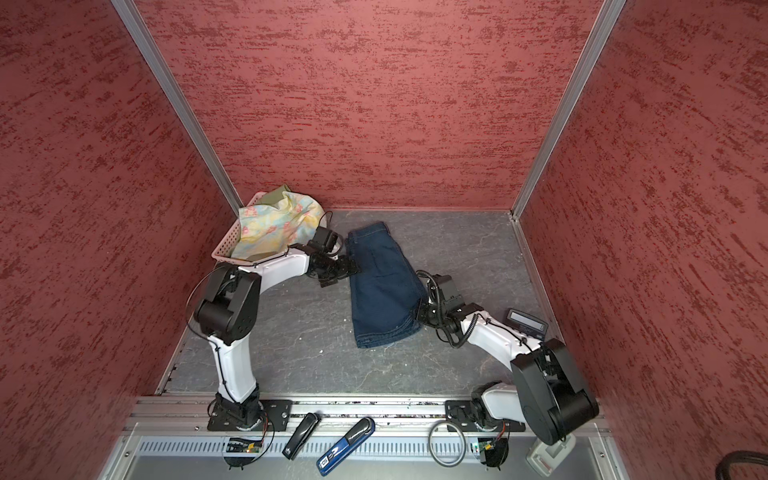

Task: Fold and stack the skirts

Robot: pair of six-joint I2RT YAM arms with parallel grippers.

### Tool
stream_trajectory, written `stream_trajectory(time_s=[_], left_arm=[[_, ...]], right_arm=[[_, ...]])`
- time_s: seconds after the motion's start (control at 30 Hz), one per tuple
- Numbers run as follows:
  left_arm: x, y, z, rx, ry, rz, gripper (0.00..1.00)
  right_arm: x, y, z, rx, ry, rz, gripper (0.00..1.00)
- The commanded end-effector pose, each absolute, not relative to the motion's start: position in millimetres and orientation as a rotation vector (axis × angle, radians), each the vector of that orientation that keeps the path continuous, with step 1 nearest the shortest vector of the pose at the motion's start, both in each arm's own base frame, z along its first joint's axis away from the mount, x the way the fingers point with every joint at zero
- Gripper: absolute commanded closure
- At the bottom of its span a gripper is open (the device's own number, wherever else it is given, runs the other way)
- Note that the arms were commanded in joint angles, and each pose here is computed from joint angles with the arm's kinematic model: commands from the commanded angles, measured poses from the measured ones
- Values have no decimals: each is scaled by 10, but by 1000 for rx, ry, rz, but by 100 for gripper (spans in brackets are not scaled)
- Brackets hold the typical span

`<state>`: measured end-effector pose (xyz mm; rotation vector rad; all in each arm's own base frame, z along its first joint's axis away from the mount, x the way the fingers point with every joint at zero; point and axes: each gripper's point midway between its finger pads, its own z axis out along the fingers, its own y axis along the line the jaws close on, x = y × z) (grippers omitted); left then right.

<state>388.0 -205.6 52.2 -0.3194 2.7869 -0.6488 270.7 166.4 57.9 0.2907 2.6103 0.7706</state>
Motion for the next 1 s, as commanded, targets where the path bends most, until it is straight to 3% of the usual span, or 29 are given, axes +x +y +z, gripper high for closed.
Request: stream_trajectory(time_s=[0.0,0.33,0.8,0.97], left_arm=[[3606,-2031,627,-382,2764,-716,0],[2670,-2345,595,-587,2795,-945,6],[2013,-2713,386,-710,2879,-983,17],[1896,-2639,190,-834,2863,-971,26]], right_arm=[[2735,1576,611,339,2570,719,52],[2666,1425,735,316,2531,641,37],[2930,1214,1161,301,2403,577,34],[2993,1004,1357,363,2313,605,33]])
